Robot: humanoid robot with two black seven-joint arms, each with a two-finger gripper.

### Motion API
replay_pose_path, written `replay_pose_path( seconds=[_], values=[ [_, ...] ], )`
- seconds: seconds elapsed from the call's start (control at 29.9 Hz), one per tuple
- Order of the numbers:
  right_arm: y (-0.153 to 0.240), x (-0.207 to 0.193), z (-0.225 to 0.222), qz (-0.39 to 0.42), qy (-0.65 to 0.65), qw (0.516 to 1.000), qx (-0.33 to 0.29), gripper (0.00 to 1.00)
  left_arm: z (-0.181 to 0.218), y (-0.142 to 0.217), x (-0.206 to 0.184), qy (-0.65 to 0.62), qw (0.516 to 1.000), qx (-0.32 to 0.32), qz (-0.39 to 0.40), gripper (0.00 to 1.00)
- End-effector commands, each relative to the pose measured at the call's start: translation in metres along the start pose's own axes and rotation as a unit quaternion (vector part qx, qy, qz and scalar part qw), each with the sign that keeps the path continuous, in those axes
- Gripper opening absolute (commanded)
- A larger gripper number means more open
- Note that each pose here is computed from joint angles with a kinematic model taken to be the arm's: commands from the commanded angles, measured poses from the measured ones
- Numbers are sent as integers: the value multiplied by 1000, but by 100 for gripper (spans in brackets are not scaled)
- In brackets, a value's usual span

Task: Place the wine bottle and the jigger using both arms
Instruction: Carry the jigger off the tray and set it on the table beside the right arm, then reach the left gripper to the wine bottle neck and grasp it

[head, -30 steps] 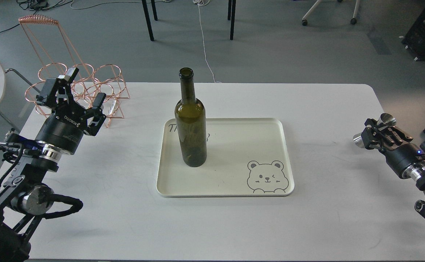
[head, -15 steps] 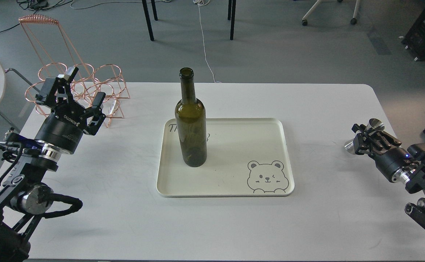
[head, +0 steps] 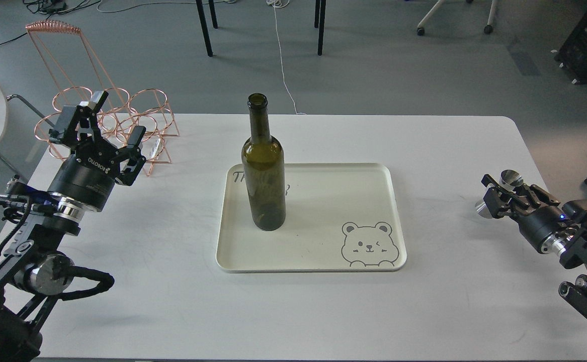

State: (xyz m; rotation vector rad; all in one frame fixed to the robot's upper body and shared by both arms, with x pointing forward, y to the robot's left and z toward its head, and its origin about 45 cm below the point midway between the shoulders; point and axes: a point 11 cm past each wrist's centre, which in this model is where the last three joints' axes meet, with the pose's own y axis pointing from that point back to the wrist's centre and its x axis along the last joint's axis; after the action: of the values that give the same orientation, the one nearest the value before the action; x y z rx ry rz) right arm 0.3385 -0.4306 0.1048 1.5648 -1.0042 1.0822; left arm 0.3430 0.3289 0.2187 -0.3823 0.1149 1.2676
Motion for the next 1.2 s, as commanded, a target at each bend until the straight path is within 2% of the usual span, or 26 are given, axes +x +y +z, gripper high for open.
replay_pose_path(
  seconds=[0.0,0.1,0.43,0.57,0.74,0.94,1.07,1.17],
  values=[
    [1,0,-2,0,-3,1000,5,84,0,0,0,0,1000,0,0,98],
    [8,1,-2,-3,-2,1000,11,85,-1,0,-1,1,1000,0,0,98],
    [88,18,37,-57,30,998,6,88,0,0,0,1,1000,0,-3,98],
    [100,34,10,-42,-46,998,27,88,3,0,-4,2,1000,-1,-19,98],
    [91,69,-49,18,-247,968,46,89,10,0,-8,-39,998,2,-43,98],
    [47,142,-73,120,-360,923,67,89,30,3,-19,-131,986,-7,-101,98],
    [12,158,-99,120,-525,839,83,94,51,3,-38,-229,958,-5,-170,98],
    [-5,157,-106,120,-612,778,73,95,66,3,-58,-324,917,-7,-232,98]
  ],
)
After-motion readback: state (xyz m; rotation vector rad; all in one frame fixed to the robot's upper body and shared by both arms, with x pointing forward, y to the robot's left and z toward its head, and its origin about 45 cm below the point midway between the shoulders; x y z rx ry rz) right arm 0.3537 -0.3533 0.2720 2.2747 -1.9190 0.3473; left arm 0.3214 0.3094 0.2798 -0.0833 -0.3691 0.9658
